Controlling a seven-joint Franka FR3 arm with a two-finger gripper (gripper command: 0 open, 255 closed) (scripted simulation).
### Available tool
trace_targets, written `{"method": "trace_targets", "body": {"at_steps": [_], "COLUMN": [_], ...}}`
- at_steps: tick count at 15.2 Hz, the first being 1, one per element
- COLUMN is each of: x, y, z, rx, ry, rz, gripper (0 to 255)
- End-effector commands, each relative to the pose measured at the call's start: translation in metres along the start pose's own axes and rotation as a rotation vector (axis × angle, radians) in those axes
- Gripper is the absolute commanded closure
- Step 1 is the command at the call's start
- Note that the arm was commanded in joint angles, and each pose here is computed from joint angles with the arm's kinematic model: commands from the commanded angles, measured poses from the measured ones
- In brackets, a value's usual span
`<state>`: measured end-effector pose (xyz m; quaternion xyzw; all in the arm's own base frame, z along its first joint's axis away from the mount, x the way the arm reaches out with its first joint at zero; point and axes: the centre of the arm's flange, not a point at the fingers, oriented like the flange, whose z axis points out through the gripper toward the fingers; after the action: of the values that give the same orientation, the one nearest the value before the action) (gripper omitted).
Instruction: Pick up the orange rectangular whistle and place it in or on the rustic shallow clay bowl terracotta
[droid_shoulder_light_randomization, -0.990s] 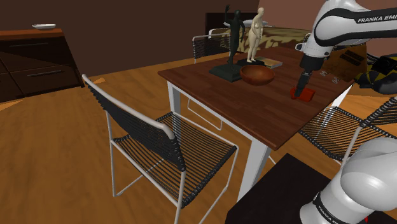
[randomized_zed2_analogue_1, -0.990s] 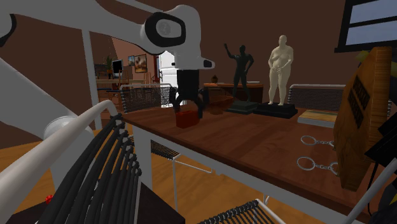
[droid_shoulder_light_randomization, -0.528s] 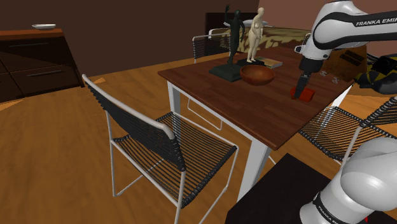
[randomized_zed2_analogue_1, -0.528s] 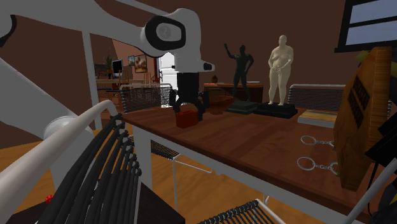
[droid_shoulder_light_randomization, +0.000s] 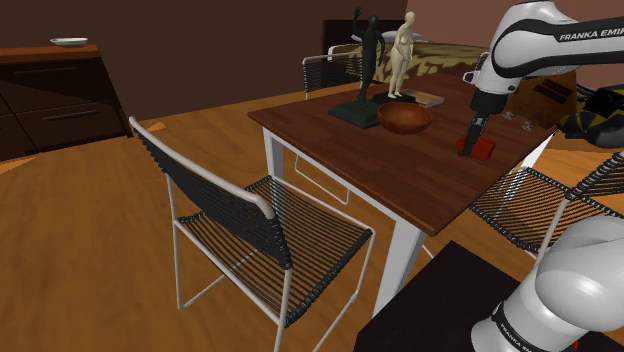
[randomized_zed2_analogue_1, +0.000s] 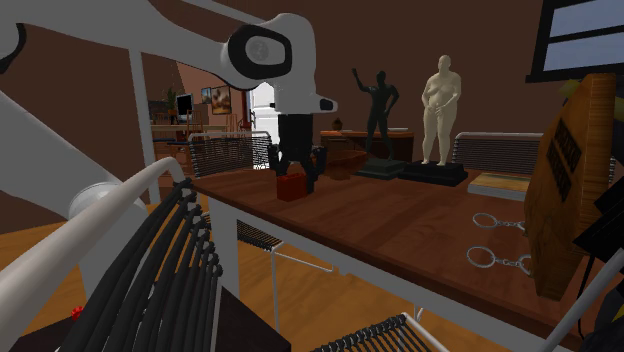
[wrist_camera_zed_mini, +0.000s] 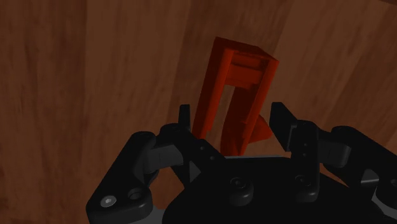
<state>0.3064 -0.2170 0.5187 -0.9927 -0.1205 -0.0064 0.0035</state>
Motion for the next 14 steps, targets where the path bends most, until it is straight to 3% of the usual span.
{"method": "trace_targets", "body": {"at_steps": [1, 14], "x": [0.0, 0.001], "y": [0.0, 0.0], "z": [0.0, -0.058], "rx": [0.0, 0.0], "ry": [0.0, 0.0], "rz": [0.0, 0.0], "gripper": [255, 255]}}
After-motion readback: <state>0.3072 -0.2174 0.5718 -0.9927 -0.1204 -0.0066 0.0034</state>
